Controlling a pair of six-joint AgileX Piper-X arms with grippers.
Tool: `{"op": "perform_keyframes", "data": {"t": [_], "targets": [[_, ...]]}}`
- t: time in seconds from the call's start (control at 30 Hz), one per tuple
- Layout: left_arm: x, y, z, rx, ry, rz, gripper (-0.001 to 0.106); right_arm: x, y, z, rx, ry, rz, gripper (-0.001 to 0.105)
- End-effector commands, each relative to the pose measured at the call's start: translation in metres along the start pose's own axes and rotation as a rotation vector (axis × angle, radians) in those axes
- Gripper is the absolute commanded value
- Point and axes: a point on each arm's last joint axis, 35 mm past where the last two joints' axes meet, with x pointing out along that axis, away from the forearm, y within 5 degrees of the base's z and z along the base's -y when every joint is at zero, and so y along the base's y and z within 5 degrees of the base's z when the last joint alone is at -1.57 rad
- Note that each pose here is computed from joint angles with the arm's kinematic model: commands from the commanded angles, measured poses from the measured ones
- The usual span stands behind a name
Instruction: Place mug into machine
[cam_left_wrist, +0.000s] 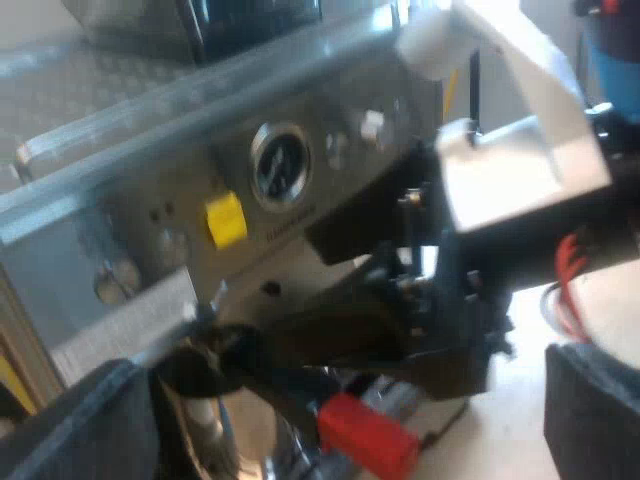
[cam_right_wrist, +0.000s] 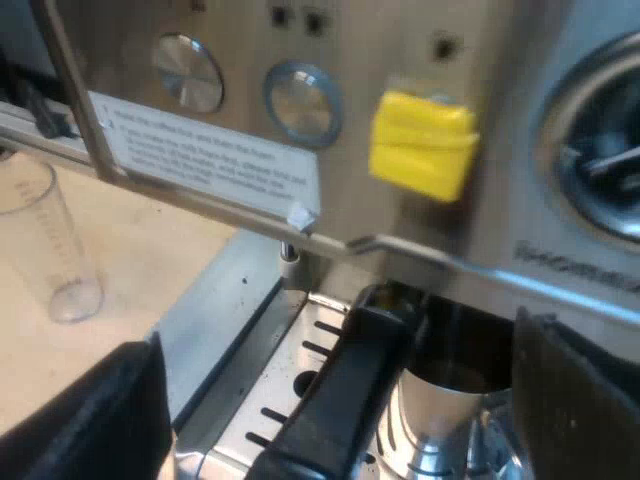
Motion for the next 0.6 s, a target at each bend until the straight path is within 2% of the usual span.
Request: {"op": "perform_keyframes", "data": {"t": [0.03, 0.07, 0.17, 0.37, 0.47, 0.6], "targets": [[-0.002, -0.001, 0.016, -0.038, -0.02, 0.003, 0.08, -0.021, -0.015, 0.012, 0.01, -0.023, 0.044, 0.073], [0.0, 0.0, 0.022, -0.06, -0.017, 0.003, 0.08, -0.029, -0.02, 0.015, 0.007, -0.023, 0.045, 0.073], [0.006, 0.003, 0.033, -0.068, -0.006, 0.004, 0.08, -0.043, -0.03, 0.018, 0.004, -0.018, 0.044, 0.073], [0.025, 0.018, 0.056, -0.101, 0.032, 0.039, 0.08, -0.079, -0.075, 0.015, 0.004, 0.055, 0.013, 0.073], [0.026, 0.024, 0.059, -0.107, 0.033, 0.079, 0.08, -0.088, -0.106, 0.01, 0.053, 0.091, 0.011, 0.073], [0.022, 0.033, 0.06, -0.123, 0.018, 0.168, 0.08, -0.107, -0.158, -0.001, 0.144, 0.138, -0.079, 0.073]]}}
